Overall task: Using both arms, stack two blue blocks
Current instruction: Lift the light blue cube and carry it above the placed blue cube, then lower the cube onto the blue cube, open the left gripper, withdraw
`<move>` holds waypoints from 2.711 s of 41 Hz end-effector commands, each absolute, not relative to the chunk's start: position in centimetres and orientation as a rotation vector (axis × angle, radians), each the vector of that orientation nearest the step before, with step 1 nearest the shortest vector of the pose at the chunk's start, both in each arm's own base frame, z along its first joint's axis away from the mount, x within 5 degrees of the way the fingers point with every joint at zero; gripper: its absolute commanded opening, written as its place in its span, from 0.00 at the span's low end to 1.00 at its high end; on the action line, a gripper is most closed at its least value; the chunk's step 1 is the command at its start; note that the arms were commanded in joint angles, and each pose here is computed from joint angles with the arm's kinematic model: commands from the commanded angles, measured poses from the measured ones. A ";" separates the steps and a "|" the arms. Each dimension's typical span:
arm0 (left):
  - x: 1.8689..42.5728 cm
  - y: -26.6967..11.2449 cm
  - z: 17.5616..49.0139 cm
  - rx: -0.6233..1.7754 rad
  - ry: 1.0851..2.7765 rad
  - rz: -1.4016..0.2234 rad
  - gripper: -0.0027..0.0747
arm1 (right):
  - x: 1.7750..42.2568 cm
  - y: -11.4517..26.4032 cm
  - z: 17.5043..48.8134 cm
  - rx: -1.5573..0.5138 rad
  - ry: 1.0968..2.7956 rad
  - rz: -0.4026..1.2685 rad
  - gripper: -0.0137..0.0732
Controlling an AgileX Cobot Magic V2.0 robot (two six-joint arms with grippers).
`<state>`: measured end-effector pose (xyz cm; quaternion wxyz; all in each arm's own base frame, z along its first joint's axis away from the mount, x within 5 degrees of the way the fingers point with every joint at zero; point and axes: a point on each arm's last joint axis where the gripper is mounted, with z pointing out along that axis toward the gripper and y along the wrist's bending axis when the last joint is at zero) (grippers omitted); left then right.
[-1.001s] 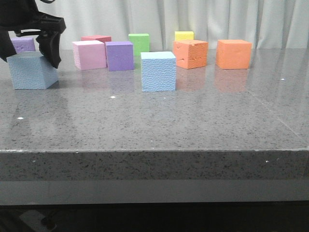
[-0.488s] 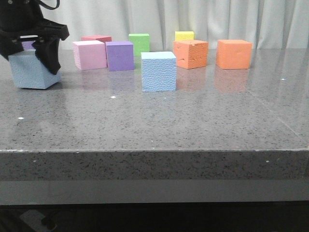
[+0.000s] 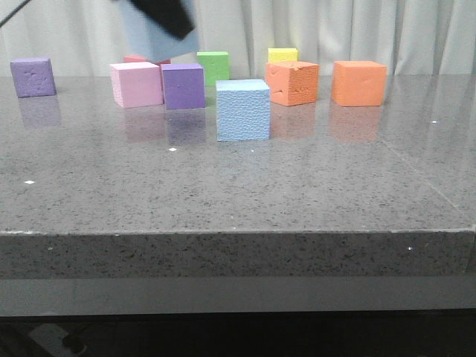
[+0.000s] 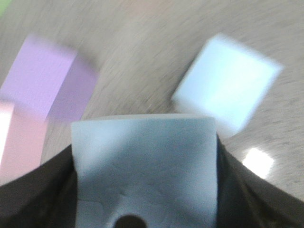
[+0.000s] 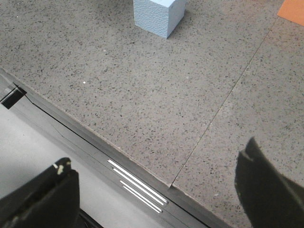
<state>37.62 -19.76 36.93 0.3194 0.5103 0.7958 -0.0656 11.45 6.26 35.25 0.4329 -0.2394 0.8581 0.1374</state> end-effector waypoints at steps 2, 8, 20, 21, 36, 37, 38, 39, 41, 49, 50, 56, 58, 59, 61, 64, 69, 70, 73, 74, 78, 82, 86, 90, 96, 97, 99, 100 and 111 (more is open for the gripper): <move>35.3 -21.3 41.7 1.430 1.803 -0.152 0.51 | 11.6 6.3 36.5 -0.567 2.059 0.352 0.92; 35.6 -23.0 41.2 1.529 1.717 -0.126 0.51 | 11.6 6.3 36.5 -0.567 2.059 0.352 0.92; 36.6 -24.6 38.5 1.647 1.694 -0.076 0.51 | 11.6 6.3 36.5 -0.567 2.059 0.352 0.92; 36.7 -24.7 38.3 1.651 1.697 -0.075 0.51 | 11.6 6.3 36.5 -0.567 2.059 0.352 0.92; 37.6 -25.2 36.8 1.661 1.718 -0.080 0.51 | 11.6 6.3 36.5 -0.567 2.059 0.352 0.92; 37.6 -25.2 36.8 1.663 1.716 -0.079 0.51 | 11.6 6.3 36.5 -0.567 2.059 0.352 0.92; 37.6 -25.2 36.8 1.665 1.713 -0.078 0.51 | 11.6 6.3 36.5 -0.567 2.059 0.352 0.92; 37.6 -25.2 36.8 1.667 1.712 -0.077 0.51 | 11.6 6.3 36.5 -0.567 2.059 0.352 0.92; 37.6 -25.2 36.8 1.667 1.712 -0.077 0.51 | 11.6 6.3 36.5 -0.567 2.059 0.352 0.92; 37.5 -25.1 37.2 1.670 1.708 -0.077 0.51 | 11.6 6.3 36.5 -0.567 2.059 0.352 0.92; 37.5 -25.1 37.3 1.668 1.706 -0.077 0.51 | 11.6 6.3 36.5 -0.567 2.059 0.352 0.92; 37.4 -25.2 37.5 1.676 1.686 -0.069 0.51 | 11.6 6.3 36.5 -0.567 2.059 0.352 0.92; 37.4 -25.2 37.6 1.676 1.681 -0.067 0.51 | 11.6 6.3 36.5 -0.567 2.059 0.352 0.92; 37.3 -25.3 37.6 1.679 1.678 -0.067 0.51 | 11.6 6.3 36.5 -0.567 2.059 0.352 0.92; 37.3 -25.4 37.6 1.681 1.676 -0.068 0.51 | 11.6 6.3 36.5 -0.567 2.059 0.352 0.92; 37.2 -25.5 37.6 1.706 1.652 -0.059 0.51 | 11.6 6.3 36.5 -0.567 2.059 0.352 0.92; 37.0 -25.9 37.5 1.728 1.629 -0.055 0.51 | 11.6 6.3 36.5 -0.567 2.059 0.352 0.92; 37.0 -25.9 37.5 1.729 1.624 -0.054 0.51 | 11.6 6.3 36.5 -0.567 2.059 0.352 0.92; 37.0 -25.9 37.5 1.728 1.623 -0.053 0.51 | 11.6 6.3 36.5 -0.567 2.059 0.352 0.92; 37.0 -25.9 37.5 1.728 1.623 -0.053 0.51 | 11.6 6.3 36.5 -0.567 2.059 0.352 0.92; 37.0 -25.9 37.5 1.728 1.623 -0.053 0.51 | 11.6 6.3 36.5 -0.567 2.059 0.352 0.92; 37.0 -26.0 37.6 1.724 1.620 -0.051 0.53 | 11.6 6.3 36.5 -0.567 2.059 0.352 0.92; 37.1 -26.0 37.6 1.721 1.618 -0.050 0.61 | 11.6 6.3 36.5 -0.567 2.059 0.352 0.92; 37.2 -26.0 37.7 1.709 1.611 -0.045 0.71 | 11.6 6.3 36.5 -0.567 2.059 0.352 0.92; 37.2 -26.0 37.7 1.708 1.610 -0.044 0.77 | 11.6 6.3 36.5 -0.567 2.059 0.352 0.92; 37.2 -26.0 37.7 1.708 1.610 -0.044 0.77 | 11.6 6.3 36.5 -0.567 2.059 0.352 0.92; 37.2 -26.0 37.7 1.708 1.610 -0.044 0.77 | 11.6 6.3 36.5 -0.567 2.059 0.352 0.92; 37.2 -26.0 37.7 1.708 1.610 -0.044 0.77 | 11.6 6.3 36.5 -0.567 2.059 0.352 0.92; 36.5 -25.6 39.0 1.674 1.608 -0.051 0.77 | 11.6 6.3 36.5 -0.567 2.059 0.352 0.92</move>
